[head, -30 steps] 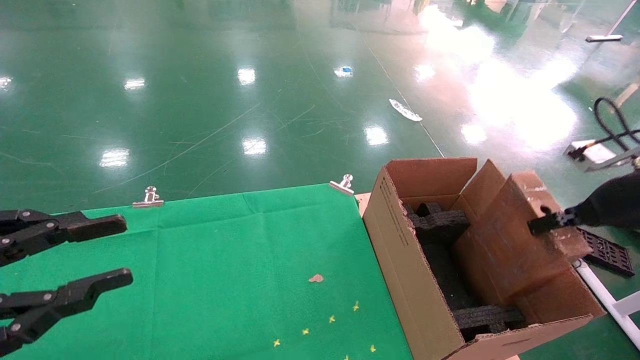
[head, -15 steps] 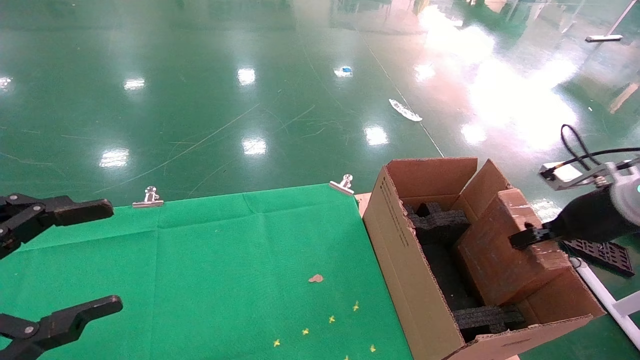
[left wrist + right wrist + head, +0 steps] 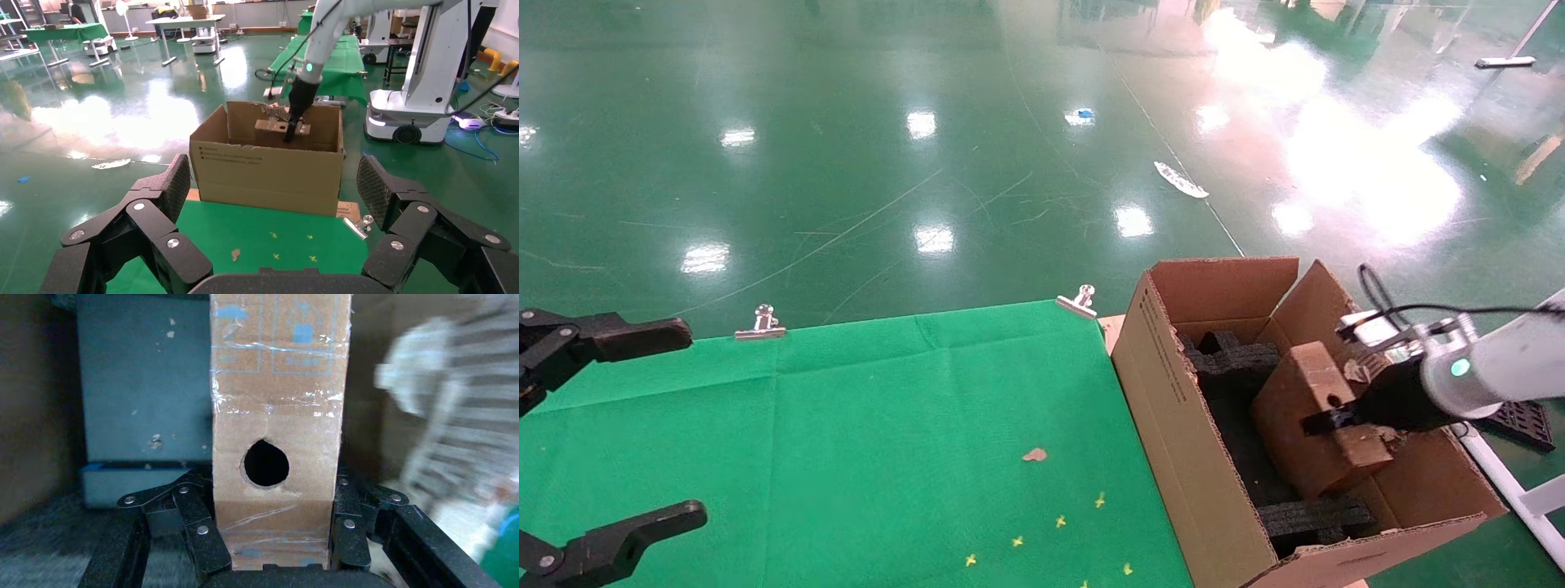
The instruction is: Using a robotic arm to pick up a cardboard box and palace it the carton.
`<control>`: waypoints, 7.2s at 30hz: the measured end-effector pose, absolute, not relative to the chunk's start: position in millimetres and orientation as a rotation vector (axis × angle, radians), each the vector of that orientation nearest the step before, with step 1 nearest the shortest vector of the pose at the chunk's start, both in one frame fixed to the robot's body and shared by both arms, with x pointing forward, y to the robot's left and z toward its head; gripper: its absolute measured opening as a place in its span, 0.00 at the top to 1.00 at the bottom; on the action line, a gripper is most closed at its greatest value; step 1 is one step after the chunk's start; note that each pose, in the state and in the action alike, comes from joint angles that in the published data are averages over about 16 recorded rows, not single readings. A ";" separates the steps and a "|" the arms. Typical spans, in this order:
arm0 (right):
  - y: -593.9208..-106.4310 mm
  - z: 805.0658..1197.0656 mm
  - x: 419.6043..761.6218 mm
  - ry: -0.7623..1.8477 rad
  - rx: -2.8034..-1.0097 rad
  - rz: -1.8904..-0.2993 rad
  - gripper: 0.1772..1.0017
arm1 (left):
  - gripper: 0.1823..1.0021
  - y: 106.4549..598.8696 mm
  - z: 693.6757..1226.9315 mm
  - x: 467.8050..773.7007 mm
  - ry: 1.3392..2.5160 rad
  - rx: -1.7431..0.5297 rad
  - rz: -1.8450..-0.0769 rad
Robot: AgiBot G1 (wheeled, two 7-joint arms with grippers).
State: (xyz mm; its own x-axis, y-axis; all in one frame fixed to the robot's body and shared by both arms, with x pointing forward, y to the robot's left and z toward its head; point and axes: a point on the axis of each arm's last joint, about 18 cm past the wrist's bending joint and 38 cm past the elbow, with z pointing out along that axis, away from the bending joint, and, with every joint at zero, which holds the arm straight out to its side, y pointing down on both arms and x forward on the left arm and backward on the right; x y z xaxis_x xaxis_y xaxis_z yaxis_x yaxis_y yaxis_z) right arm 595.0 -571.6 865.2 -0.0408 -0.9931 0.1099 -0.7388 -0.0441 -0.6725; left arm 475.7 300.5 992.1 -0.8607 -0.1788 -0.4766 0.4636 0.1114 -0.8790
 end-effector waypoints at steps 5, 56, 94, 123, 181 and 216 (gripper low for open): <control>-568.5 844.1 602.3 1.801 -1.837 -0.837 0.84 | 0.02 300.5 992.1 475.7 1.924 0.276 -1.800; -552.7 1028.2 571.2 1.245 -1.748 -1.115 0.12 | 0.00 300.5 992.1 475.7 1.924 0.276 -1.800; -411.0 1063.7 546.9 0.486 -1.822 -0.978 0.00 | 0.00 300.7 992.2 475.8 1.924 0.275 -1.800; -313.9 1009.1 502.1 -0.072 -1.706 -0.618 0.00 | 0.00 300.7 992.2 475.8 1.924 0.275 -1.800; -302.2 992.4 475.8 -0.227 -1.598 -0.552 0.00 | 0.00 300.8 992.2 475.9 1.923 0.275 -1.800; -302.3 992.6 476.2 -0.225 -1.599 -0.553 0.00 | 0.00 300.8 992.2 475.9 1.924 0.275 -1.800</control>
